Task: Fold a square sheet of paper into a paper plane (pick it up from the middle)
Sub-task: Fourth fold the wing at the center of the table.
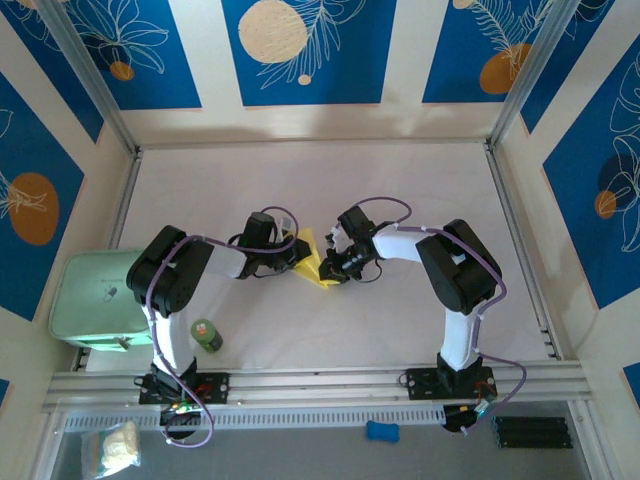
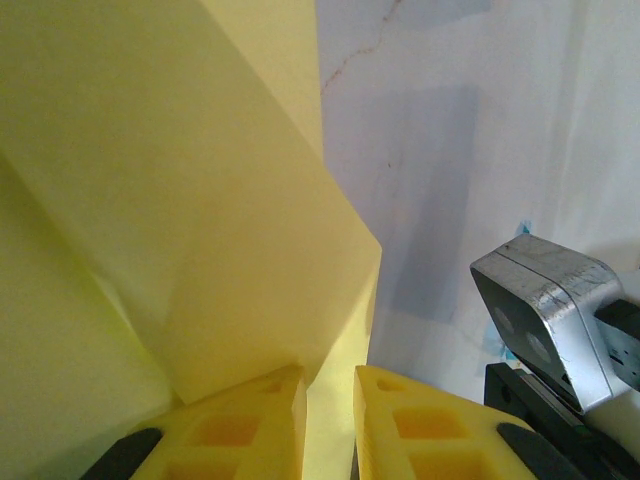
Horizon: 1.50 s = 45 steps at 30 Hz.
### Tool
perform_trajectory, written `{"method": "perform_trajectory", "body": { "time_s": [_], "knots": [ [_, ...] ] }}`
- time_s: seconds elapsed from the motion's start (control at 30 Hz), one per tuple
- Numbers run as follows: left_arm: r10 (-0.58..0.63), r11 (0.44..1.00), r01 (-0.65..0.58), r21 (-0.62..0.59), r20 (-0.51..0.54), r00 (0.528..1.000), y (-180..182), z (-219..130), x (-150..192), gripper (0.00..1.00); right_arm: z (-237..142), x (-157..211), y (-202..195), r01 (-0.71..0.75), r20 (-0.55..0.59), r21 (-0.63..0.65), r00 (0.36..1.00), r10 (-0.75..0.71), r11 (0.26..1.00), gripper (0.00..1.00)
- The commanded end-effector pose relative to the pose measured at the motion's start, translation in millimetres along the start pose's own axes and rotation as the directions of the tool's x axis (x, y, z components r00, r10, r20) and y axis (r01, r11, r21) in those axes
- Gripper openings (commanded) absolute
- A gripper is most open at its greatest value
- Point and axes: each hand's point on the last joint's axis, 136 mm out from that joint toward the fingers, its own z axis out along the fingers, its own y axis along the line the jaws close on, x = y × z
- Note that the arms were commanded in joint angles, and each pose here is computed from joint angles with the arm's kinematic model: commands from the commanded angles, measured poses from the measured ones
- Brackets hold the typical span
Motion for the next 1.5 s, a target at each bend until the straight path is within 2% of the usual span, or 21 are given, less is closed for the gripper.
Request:
{"method": "perform_trajectory", "body": {
  "time_s": [0.0, 0.47, 0.73, 0.87, 1.47],
  "knots": [
    [-0.089, 0.983, 0.083, -0.161, -0.031, 0.996, 48, 2, 19, 0.21, 5, 7, -16, -0.046, -0.030, 0.049, 0.998, 0.048, 0.998, 0.11],
    [-0.107, 0.975, 0.097, -0.199, -0.039, 0.994, 55, 1, 22, 0.21, 5, 14, -26, -0.062, -0.048, 0.095, 0.997, 0.067, 0.993, 0.10],
    [-0.107, 0.974, 0.096, -0.206, -0.042, 0.993, 57, 1, 23, 0.21, -13, 15, 5, -0.020, -0.030, -0.010, 0.999, 0.019, 1.000, 0.11],
    [-0.106, 0.975, 0.095, -0.202, -0.042, 0.994, 56, 1, 22, 0.22, -19, 18, 11, -0.008, -0.027, -0.023, 1.000, 0.008, 1.000, 0.12],
    [-0.115, 0.974, 0.104, -0.201, -0.043, 0.992, 57, 2, 23, 0.22, 0, 28, -26, -0.057, -0.066, 0.101, 0.996, 0.064, 0.993, 0.11]
  ]
}}
